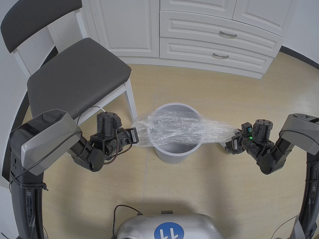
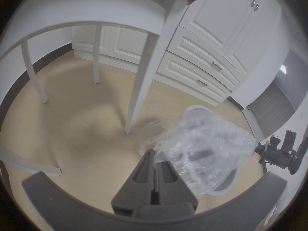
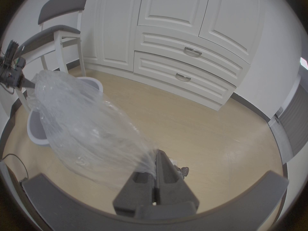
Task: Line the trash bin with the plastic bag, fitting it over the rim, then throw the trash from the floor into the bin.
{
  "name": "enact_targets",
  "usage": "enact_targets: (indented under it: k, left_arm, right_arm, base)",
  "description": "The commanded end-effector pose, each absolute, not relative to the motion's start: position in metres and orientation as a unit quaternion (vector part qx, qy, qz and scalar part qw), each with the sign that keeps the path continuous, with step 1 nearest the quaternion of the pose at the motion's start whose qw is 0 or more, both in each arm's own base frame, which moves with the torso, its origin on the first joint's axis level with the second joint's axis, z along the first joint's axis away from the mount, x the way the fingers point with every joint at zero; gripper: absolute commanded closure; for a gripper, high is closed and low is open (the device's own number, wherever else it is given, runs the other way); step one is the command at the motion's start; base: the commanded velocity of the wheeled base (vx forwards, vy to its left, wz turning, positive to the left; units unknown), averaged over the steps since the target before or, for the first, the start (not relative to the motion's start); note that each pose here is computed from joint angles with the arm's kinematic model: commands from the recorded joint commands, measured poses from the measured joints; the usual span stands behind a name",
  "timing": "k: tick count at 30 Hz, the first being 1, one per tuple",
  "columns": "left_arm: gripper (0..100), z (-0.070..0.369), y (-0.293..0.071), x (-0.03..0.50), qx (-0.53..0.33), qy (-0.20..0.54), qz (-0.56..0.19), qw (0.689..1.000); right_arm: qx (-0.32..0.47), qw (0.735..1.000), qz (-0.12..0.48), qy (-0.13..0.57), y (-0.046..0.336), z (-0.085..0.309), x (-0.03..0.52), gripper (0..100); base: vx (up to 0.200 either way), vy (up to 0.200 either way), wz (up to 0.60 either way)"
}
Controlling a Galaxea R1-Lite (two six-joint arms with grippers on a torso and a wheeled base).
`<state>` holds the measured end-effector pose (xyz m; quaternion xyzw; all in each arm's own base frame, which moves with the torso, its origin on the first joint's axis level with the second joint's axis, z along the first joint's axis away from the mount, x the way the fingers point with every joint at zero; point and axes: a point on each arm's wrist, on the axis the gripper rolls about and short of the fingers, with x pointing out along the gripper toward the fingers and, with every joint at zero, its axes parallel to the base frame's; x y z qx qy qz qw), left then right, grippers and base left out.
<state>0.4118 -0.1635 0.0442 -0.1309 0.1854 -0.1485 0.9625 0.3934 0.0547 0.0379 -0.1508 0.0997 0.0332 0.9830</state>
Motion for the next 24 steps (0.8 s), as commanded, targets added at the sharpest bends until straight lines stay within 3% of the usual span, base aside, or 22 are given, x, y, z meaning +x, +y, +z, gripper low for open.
enact_targets:
  k: [1, 10, 24]
  left_arm:
    - [100, 0.042, -0.159, 0.415, -0.131, 0.186, -0.143, 0.963]
    - [100, 0.048, -0.154, 0.412, -0.131, 0.186, -0.138, 0.964]
    - [100, 0.058, -0.143, 0.373, -0.053, 0.250, -0.184, 0.949]
  right_arm:
    - [-0.157, 0.981, 0.033, 0.110, 0.047, 0.030, 0.395, 100]
    - [-0.161, 0.979, 0.039, 0.116, 0.043, 0.030, 0.390, 100]
    - [-0.219, 0.961, 0.111, 0.128, 0.041, 0.038, 0.350, 100]
  base:
    - [0.000, 0.000, 0.00]
    - [0.000, 0.000, 0.00]
    - [0.000, 0.000, 0.00]
